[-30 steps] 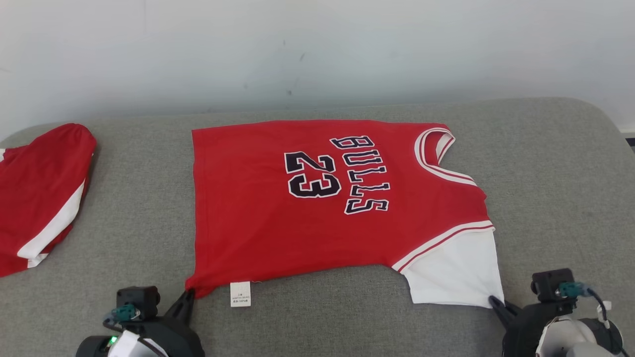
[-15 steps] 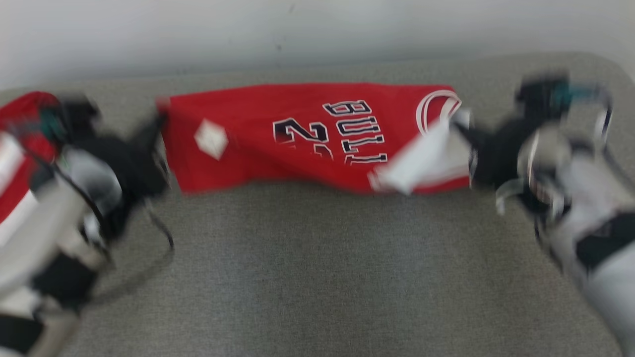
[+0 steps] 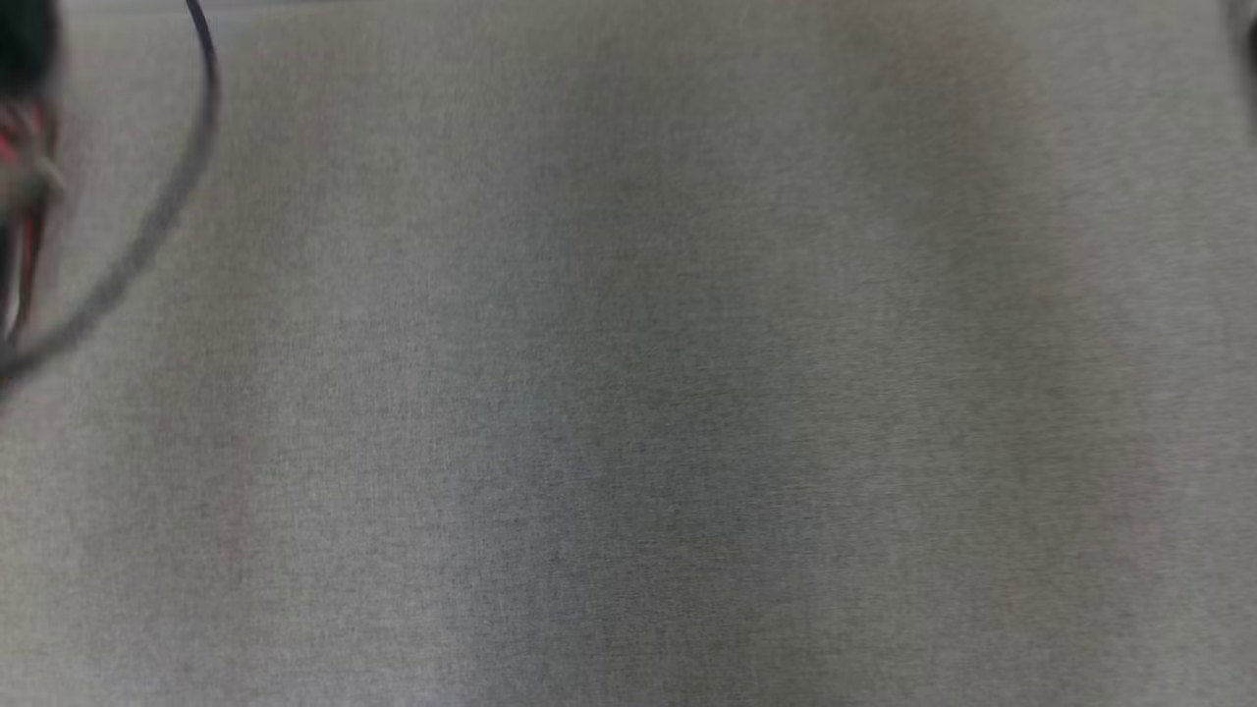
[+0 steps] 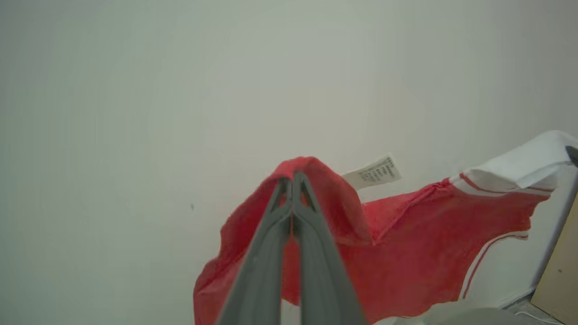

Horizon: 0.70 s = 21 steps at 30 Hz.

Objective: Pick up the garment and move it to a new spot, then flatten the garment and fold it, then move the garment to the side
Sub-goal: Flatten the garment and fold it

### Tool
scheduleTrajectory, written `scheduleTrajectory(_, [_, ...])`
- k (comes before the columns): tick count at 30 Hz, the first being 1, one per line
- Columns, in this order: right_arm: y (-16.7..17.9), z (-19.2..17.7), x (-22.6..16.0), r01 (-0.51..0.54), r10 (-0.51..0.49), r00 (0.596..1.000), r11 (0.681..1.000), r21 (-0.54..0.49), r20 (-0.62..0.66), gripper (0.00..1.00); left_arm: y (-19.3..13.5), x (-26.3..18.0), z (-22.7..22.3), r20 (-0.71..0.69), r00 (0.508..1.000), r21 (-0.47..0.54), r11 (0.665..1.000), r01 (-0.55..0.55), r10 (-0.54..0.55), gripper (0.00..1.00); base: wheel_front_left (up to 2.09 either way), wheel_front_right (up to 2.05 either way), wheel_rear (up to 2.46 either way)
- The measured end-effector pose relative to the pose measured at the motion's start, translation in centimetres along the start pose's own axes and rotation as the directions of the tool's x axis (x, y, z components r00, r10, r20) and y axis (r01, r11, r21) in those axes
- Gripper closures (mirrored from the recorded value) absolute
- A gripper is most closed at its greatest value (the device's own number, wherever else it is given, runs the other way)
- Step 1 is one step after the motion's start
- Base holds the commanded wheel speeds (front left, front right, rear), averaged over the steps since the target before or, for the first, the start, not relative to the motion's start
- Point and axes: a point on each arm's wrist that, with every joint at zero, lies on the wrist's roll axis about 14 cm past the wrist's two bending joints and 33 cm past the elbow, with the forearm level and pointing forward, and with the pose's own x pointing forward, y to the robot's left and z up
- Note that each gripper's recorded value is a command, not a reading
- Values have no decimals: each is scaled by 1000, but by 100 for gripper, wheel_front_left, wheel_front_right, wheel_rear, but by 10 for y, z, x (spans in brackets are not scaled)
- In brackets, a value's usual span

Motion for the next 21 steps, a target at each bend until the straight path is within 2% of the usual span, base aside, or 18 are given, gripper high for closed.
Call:
scheduleTrajectory(3, [-34, -106, -53, 75, -60, 979, 995, 73, -197, 100, 18, -53, -95, -188, 980, -81, 993, -87, 71, 100, 0, 0, 0])
scheduleTrajectory(5, [-48, -166, -104, 162, -117, 935, 981, 111, -335, 100, 22, -107, -159, -363, 926, -76, 987, -143, 106, 100, 0, 0, 0])
scheduleTrajectory(6, [-48, -166, -104, 162, -117, 935, 981, 111, -335, 100, 22, -107, -159, -363, 926, -76, 987, -143, 106, 100, 0, 0, 0])
scheduleTrajectory(8, [-50, -193, -144, 211, -148, 904, 970, 117, -400, 100, 22, -148, -191, -456, 881, -92, 977, -191, 129, 100, 0, 0, 0])
scheduleTrajectory(9, [-47, -203, -158, 219, -148, 889, 969, 118, -433, 100, 22, -166, -201, -490, 861, -69, 978, -194, 136, 100, 0, 0, 0])
scheduleTrajectory(10, [-46, -208, -169, 230, -156, 883, 966, 118, -442, 100, 21, -180, -208, -516, 845, -48, 980, -191, 140, 100, 0, 0, 0])
scheduleTrajectory(13, [-52, -213, -211, 283, -210, 854, 955, 86, -477, 100, 4, -215, -223, -575, 809, -65, 979, -194, 122, 100, 0, 0, 0])
scheduleTrajectory(16, [-54, -211, -244, 322, -248, 831, 945, 66, -499, 100, -14, -234, -227, -595, 796, -96, 973, -209, 112, 100, 0, 0, 0])
scheduleTrajectory(21, [-46, -203, -284, 358, -280, 809, 932, 55, -516, 100, -25, -252, -221, -602, 789, -125, 962, -242, 120, 100, 0, 0, 0])
